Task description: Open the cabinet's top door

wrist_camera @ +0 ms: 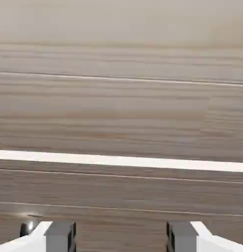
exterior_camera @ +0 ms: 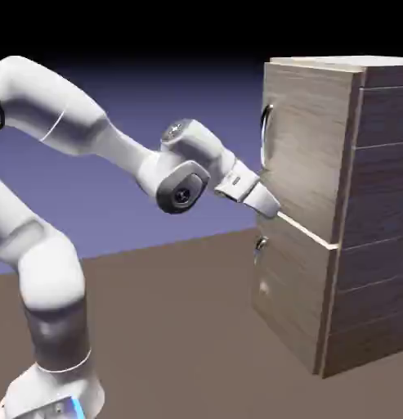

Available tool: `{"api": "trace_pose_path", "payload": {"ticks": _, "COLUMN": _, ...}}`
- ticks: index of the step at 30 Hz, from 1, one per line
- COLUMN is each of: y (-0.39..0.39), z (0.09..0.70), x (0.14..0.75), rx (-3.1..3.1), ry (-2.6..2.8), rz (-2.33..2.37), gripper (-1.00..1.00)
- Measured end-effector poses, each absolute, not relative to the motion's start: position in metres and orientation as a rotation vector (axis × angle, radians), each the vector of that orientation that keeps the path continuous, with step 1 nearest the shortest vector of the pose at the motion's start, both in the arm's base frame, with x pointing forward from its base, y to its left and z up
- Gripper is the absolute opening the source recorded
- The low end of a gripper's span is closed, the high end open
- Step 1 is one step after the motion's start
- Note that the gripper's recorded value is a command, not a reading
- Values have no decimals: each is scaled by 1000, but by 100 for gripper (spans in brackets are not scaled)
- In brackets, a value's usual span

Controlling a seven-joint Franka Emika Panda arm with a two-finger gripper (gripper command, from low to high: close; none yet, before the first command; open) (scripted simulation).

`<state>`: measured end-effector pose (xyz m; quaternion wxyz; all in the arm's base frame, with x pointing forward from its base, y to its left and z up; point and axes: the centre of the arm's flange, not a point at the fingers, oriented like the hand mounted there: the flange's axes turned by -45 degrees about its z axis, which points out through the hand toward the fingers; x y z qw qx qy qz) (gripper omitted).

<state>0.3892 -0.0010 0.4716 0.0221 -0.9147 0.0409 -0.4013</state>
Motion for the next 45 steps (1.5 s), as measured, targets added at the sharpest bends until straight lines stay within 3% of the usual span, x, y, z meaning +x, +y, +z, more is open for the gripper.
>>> {"api": "trace_pose_path", "payload": {"ticks": 21, "y": -20, "z": 546, "x": 366, "rx": -1902, "ry": 1274, "rz": -1142, "gripper": 0}}
{"api": "trace_pose_path", "payload": {"ticks": 45, "y": 29, "z": 559, "x": 342, "rx": -690, "ry": 1657, "rz": -604, "gripper": 0}}
